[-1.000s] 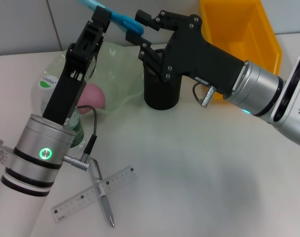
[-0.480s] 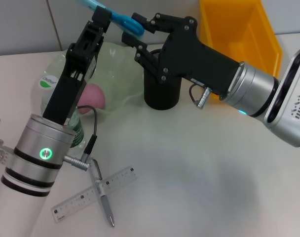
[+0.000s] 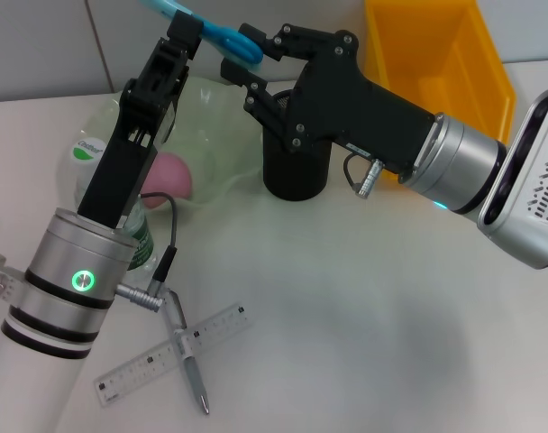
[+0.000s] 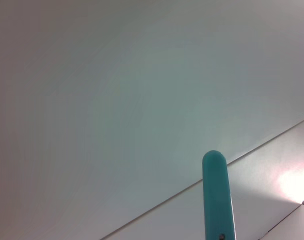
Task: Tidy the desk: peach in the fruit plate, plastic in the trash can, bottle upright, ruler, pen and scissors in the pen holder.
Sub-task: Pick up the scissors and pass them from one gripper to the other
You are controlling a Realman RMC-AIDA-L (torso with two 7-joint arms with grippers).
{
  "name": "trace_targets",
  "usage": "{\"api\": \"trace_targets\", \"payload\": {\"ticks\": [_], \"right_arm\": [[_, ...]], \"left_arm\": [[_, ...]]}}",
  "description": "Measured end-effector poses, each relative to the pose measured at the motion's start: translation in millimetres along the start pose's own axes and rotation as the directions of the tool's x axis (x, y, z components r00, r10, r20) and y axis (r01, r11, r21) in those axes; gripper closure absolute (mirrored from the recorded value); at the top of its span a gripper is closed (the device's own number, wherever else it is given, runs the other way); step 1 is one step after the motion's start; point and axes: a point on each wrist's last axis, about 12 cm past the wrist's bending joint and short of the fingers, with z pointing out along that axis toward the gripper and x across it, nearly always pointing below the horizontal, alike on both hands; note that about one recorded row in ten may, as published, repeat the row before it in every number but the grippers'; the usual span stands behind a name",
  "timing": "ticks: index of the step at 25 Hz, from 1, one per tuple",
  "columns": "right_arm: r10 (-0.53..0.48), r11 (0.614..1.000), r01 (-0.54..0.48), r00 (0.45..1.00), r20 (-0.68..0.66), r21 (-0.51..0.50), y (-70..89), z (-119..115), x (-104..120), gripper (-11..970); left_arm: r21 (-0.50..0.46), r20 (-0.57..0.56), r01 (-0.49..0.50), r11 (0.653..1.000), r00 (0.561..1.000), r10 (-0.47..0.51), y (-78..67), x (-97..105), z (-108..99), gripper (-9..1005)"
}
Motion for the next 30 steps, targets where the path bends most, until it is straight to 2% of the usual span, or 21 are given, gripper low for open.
{"api": "trace_targets", "payload": {"ticks": [15, 30], "right_arm": [[-0.001, 1.000, 0.001, 1.000, 0.001, 0.001, -0.3, 0.1, -0.1, 753], [0.007, 1.000, -0.007, 1.000, -0.001, 0.005, 0.6, 0.5, 0.3, 874]], "left_arm": [[0.001, -0.001, 0.000, 1.000, 1.000, 0.000, -0.1, 0.0, 0.5, 753], [0.011, -0.009, -0.004, 1.000, 1.000, 0.004, -0.7, 0.1, 1.1, 742]]}}
